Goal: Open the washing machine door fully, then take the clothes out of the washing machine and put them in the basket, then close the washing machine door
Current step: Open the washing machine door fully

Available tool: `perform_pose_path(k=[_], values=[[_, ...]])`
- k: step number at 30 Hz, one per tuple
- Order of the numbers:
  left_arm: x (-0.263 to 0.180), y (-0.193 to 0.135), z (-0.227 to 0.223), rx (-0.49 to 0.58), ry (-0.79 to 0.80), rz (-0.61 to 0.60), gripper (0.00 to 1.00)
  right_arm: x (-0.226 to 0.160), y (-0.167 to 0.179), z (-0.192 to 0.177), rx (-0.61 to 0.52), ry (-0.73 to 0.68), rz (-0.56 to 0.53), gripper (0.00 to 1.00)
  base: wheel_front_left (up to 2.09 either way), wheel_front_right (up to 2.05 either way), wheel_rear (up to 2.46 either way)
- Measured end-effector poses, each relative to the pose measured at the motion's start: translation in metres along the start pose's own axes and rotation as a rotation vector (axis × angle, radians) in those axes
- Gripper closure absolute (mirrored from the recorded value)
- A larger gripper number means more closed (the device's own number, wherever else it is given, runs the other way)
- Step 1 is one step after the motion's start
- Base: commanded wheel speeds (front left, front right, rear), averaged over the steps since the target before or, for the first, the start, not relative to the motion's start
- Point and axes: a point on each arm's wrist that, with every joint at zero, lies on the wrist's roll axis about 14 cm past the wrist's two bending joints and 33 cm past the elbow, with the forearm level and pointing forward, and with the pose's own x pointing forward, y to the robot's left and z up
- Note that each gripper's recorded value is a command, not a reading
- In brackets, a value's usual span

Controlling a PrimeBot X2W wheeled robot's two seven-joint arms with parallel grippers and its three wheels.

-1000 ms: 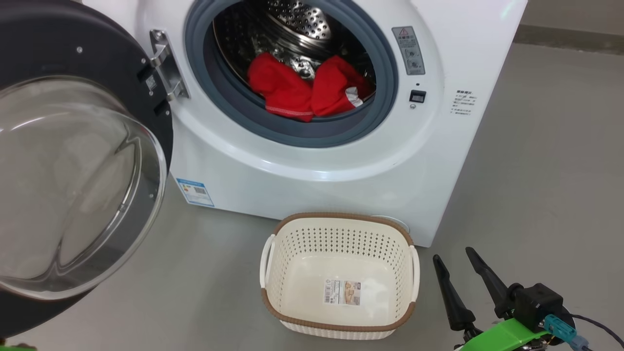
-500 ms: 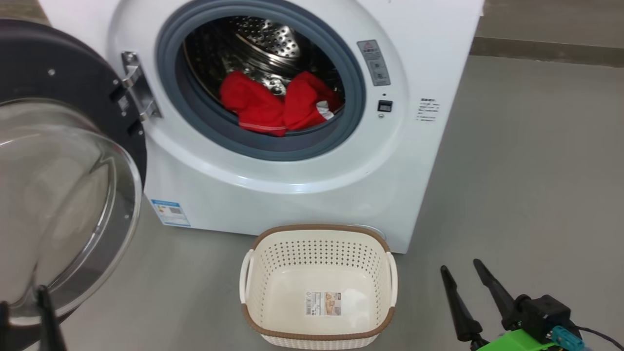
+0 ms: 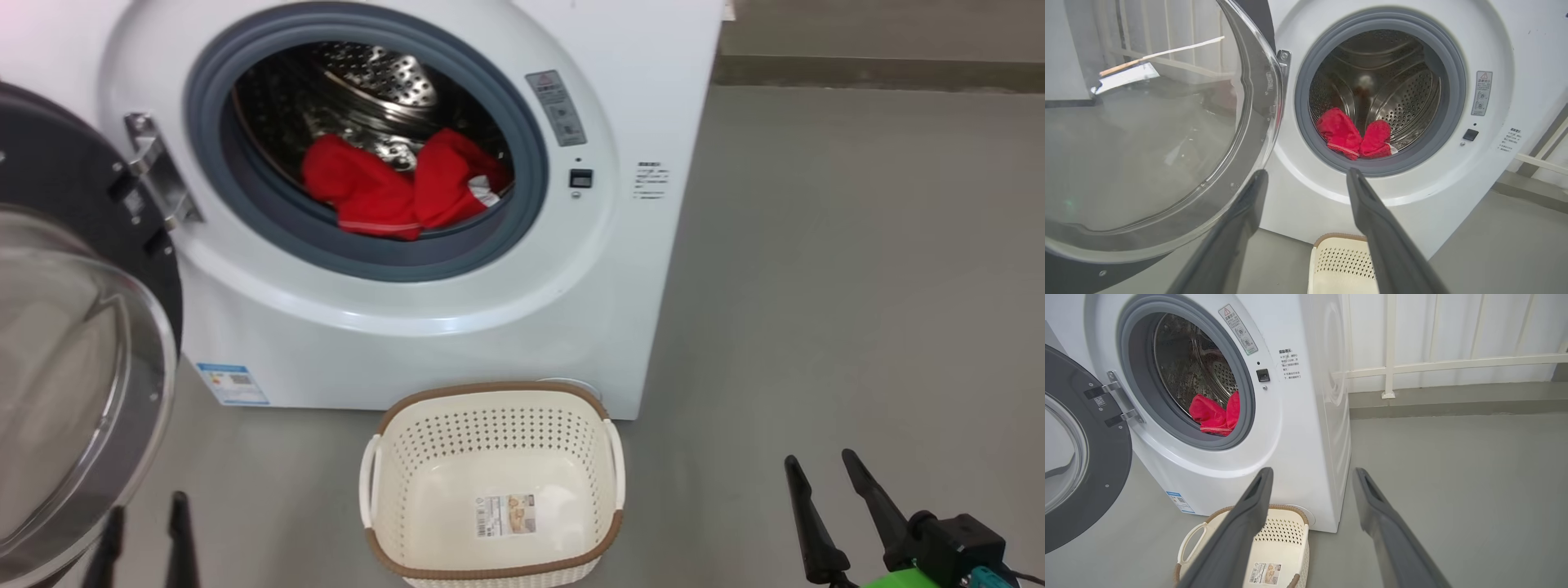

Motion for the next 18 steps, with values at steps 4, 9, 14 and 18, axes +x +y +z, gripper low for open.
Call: perform_pose_path(k=[4, 9, 14, 18], values=[[0.003, -0.026, -0.008, -0.003, 0.025, -0.081, 0.00, -0.006, -0.013, 0.007, 0.001, -0.023, -0.044, 0.00, 0.00, 0.00, 0.00], [0.009, -0.056, -0.016, -0.005, 0.048, -0.173, 0.00, -0.014, -0.028, 0.013, 0.002, -0.044, -0.093, 0.00, 0.00, 0.00, 0.00], [0.014, -0.077, -0.021, -0.017, 0.065, -0.235, 0.00, -0.022, -0.043, 0.018, -0.004, -0.062, -0.144, 0.00, 0.00, 0.00, 0.00], [0.017, -0.091, -0.025, -0.019, 0.079, -0.280, 0.00, -0.028, -0.052, 0.021, -0.004, -0.072, -0.175, 0.00, 0.00, 0.00, 0.00]])
